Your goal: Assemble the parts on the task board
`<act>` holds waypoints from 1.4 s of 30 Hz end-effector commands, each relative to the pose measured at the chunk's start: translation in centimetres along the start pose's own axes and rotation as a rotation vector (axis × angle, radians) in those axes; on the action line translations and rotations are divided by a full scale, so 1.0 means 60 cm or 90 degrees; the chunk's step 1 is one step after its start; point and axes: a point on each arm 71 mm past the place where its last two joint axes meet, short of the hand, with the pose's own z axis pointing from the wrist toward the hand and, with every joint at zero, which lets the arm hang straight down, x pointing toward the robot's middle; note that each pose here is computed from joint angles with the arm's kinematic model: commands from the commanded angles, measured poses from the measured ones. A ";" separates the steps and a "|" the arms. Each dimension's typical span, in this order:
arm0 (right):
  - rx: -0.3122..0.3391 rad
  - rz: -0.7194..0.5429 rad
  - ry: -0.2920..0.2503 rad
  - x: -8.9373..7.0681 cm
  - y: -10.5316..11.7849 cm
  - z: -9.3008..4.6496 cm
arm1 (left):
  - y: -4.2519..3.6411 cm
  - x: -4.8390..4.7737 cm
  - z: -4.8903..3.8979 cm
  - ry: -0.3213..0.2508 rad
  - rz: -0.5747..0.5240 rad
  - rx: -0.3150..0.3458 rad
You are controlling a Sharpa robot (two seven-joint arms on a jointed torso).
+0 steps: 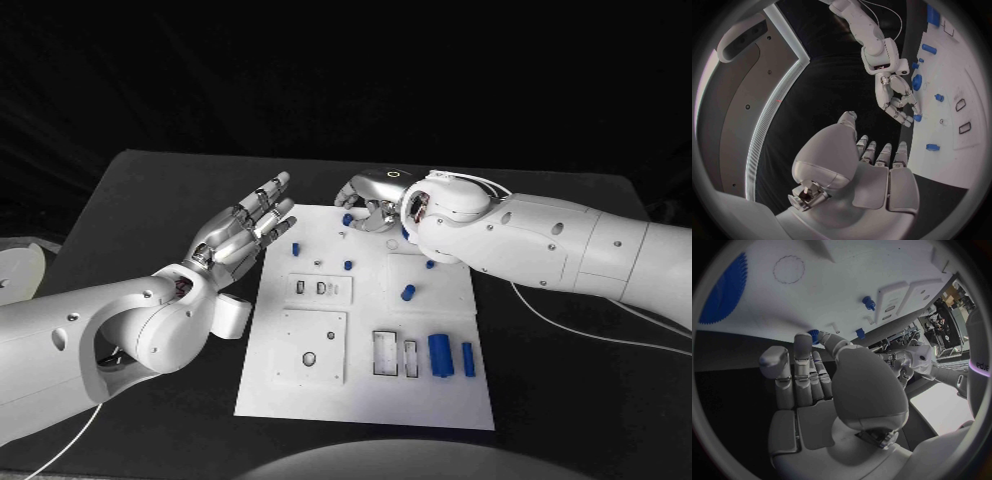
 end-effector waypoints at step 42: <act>0.175 -0.048 0.008 -0.029 -0.128 -0.187 | 0.002 -0.001 -0.004 0.011 -0.013 -0.004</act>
